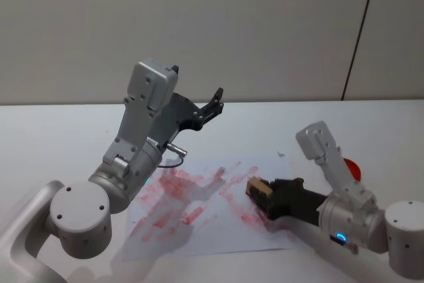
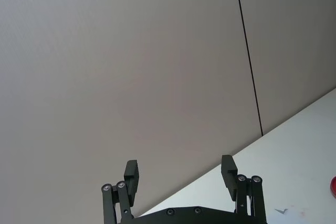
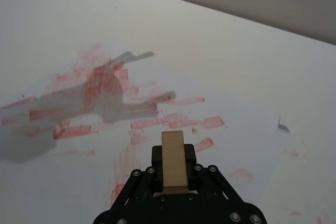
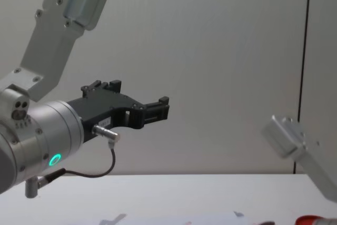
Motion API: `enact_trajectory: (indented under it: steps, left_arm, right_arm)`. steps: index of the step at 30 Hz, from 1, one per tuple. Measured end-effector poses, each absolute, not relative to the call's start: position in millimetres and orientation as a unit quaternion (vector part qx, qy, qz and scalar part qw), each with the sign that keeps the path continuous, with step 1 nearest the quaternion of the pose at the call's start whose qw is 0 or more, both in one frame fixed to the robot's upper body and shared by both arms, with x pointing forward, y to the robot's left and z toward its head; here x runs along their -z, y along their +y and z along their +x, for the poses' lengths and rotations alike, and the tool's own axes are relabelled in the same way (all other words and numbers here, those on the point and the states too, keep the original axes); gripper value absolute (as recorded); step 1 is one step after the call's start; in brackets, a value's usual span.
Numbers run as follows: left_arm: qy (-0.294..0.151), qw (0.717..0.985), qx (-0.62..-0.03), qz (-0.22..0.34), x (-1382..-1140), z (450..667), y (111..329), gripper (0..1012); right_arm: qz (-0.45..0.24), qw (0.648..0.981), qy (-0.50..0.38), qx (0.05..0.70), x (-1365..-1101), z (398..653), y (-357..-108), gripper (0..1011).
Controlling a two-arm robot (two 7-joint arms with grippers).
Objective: Use the one hand to pick up the stamp and affix it onto the A4 paper.
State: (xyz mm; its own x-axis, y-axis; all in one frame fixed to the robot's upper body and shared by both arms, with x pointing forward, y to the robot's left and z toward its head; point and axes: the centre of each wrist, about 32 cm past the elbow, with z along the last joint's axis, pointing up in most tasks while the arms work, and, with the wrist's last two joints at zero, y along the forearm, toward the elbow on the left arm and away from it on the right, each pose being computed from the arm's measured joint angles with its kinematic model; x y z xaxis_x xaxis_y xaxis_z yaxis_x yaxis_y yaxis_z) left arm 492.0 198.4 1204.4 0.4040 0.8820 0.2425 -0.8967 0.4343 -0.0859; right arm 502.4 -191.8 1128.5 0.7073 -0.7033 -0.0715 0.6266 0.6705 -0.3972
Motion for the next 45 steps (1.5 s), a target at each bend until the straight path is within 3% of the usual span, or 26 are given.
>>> enact_trajectory:
  steps: [8,18,31,45]
  left_arm:
    - [-0.126,0.837,-0.531,0.029,-1204,492,198,1001]
    - [-0.126,0.837,-0.531,0.029,-1204,492,198,1001]
    - [-0.126,0.837,-0.531,0.029,-1204,492,198,1001]
    - [-0.126,0.837,-0.531,0.029,-1204,492,198,1001]
  right_arm:
    - [-0.117,0.912,0.093,0.383,-1148,505,-192,221]
    - [-0.067,0.897,0.074,0.431,-1171,500,-213,220]
    - [-0.112,0.854,0.082,0.502,-1174,481,-263,220]
    - [-0.158,0.83,0.091,0.528,-1163,483,-278,220]
